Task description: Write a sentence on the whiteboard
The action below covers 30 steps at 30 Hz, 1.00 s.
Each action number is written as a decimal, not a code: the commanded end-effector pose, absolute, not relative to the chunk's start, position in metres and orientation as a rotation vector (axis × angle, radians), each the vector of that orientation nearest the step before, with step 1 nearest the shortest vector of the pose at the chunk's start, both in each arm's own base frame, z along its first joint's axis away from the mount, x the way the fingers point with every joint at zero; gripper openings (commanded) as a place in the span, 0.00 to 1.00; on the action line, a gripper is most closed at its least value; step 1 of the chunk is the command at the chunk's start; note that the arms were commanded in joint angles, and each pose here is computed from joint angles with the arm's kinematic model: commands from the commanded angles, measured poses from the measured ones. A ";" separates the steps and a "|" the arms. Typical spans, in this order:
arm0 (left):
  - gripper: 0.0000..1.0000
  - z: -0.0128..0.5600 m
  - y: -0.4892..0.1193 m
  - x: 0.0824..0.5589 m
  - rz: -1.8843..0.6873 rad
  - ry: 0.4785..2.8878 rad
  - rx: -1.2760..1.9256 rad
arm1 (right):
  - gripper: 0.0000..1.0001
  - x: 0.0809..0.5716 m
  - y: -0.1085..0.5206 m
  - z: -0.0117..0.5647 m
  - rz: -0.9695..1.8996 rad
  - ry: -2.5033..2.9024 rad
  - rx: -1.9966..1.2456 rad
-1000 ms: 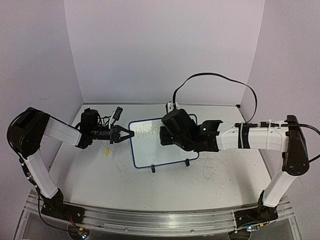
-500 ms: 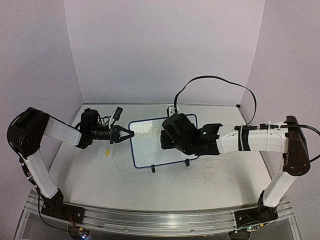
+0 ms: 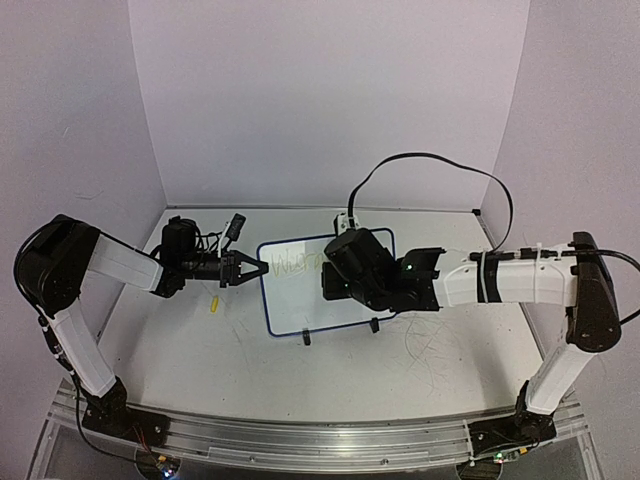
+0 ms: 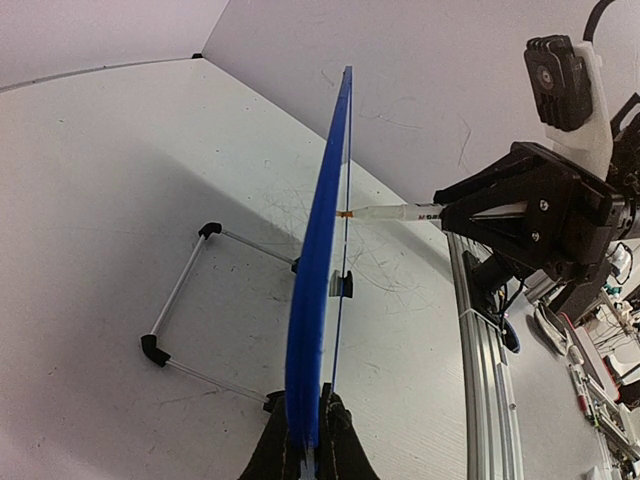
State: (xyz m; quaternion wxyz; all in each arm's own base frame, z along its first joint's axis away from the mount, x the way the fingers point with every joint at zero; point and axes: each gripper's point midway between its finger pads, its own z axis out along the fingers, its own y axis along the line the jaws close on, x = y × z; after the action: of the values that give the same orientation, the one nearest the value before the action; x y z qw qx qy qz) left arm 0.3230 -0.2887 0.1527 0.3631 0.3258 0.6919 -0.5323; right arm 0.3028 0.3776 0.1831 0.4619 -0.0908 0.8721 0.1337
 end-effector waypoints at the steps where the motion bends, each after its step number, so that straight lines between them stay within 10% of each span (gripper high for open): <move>1: 0.00 0.140 -0.284 0.331 -1.305 1.824 0.823 | 0.00 0.317 0.375 0.207 0.304 2.089 -0.196; 30: 0.00 0.142 -0.285 0.332 -1.303 1.820 0.825 | 0.00 0.327 0.355 0.220 0.286 2.056 -0.118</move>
State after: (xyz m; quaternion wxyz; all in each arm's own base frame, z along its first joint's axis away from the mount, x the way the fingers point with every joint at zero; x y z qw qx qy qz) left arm 0.3230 -0.2887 0.1527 0.3631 0.3258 0.6919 -0.5323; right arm 0.3196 0.3751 0.2072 0.4869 -0.0851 0.8596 0.1296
